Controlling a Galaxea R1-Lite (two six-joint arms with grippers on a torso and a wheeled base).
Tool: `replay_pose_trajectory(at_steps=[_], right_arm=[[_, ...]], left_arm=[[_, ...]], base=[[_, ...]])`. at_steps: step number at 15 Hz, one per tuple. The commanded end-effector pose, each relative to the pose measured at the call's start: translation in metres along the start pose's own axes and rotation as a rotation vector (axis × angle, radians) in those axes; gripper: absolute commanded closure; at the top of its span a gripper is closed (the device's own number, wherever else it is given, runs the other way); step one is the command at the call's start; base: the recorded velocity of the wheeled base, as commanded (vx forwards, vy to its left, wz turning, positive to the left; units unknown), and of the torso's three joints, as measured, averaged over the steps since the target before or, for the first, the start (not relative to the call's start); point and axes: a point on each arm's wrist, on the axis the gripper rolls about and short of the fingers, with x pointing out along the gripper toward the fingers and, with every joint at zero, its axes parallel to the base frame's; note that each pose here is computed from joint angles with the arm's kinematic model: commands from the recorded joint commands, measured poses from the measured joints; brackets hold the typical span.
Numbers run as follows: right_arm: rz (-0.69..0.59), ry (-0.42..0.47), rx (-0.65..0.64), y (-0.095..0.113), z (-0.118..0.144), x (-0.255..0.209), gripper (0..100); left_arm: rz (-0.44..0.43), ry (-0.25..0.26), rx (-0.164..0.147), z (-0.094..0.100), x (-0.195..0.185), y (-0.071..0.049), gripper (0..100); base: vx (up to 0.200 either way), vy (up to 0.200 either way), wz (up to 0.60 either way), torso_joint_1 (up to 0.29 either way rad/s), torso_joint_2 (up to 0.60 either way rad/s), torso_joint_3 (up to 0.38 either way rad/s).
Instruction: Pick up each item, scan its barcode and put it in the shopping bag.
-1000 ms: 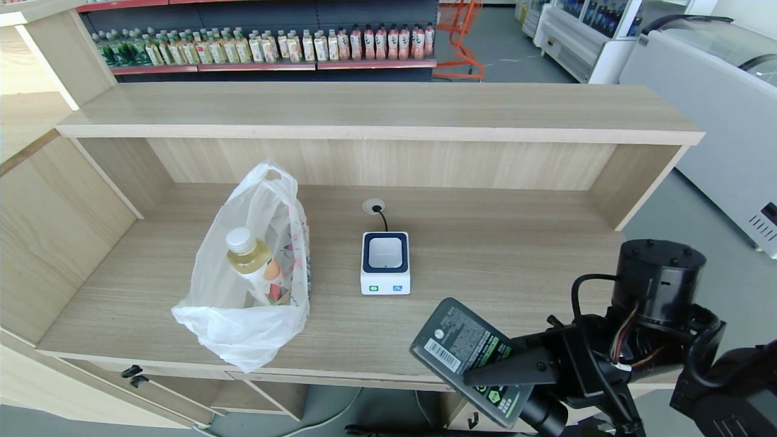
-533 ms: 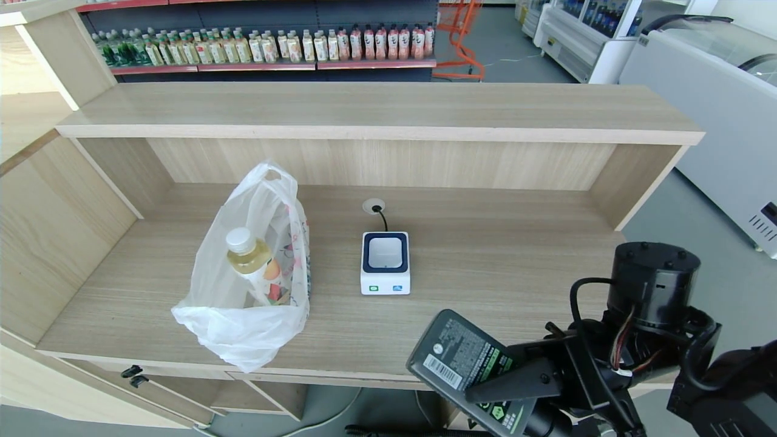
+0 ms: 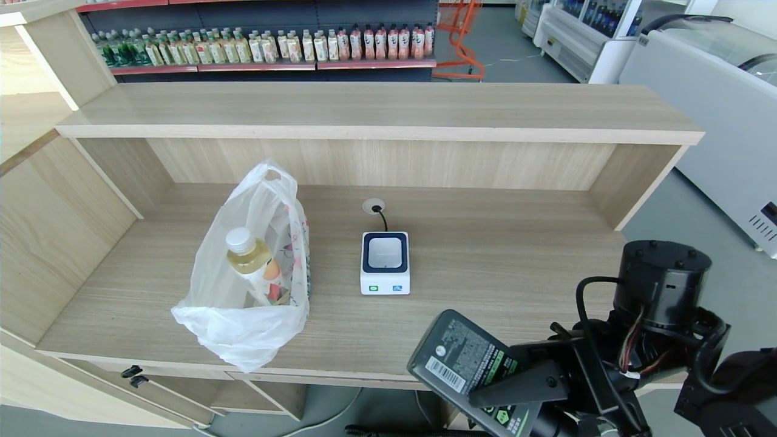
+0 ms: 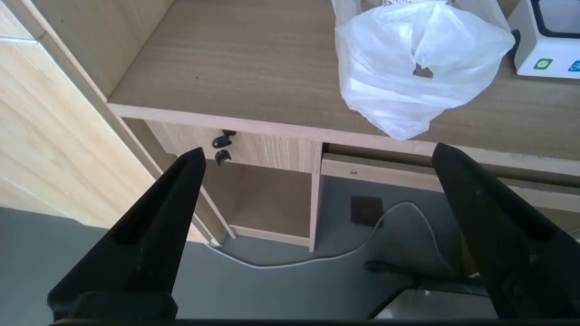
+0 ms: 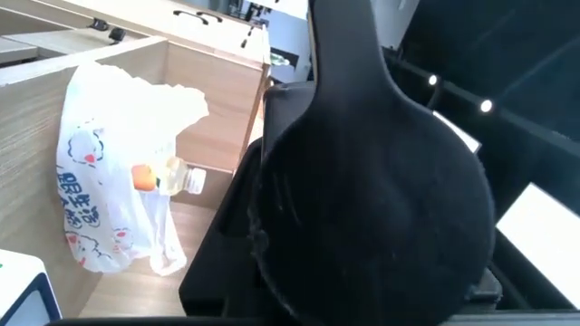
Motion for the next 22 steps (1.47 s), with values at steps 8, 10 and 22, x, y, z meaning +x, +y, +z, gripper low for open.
replay_pose_trajectory(at_steps=[8,10,22], right_arm=[[0.131,0.954,0.745,-0.087,-0.034,-0.079,100],[0.132,1.151,0.920,-0.077,-0.016,-0.122,100],[-0.937,1.287,2.619,0.018,-0.113,-0.009,100]], left_arm=[[0.001,-0.001,-0.001,0.000,0.000,0.000,0],[0.001,-0.001,0.001,0.000,0.000,0.000,0],[0.001,-0.001,-0.001,0.000,0.000,0.000,0]], base=[[0.000,0.000,0.00,0.000,0.00,0.000],[0.000,0.000,0.00,0.000,0.00,0.000],[0.000,0.000,0.00,0.000,0.00,0.000]])
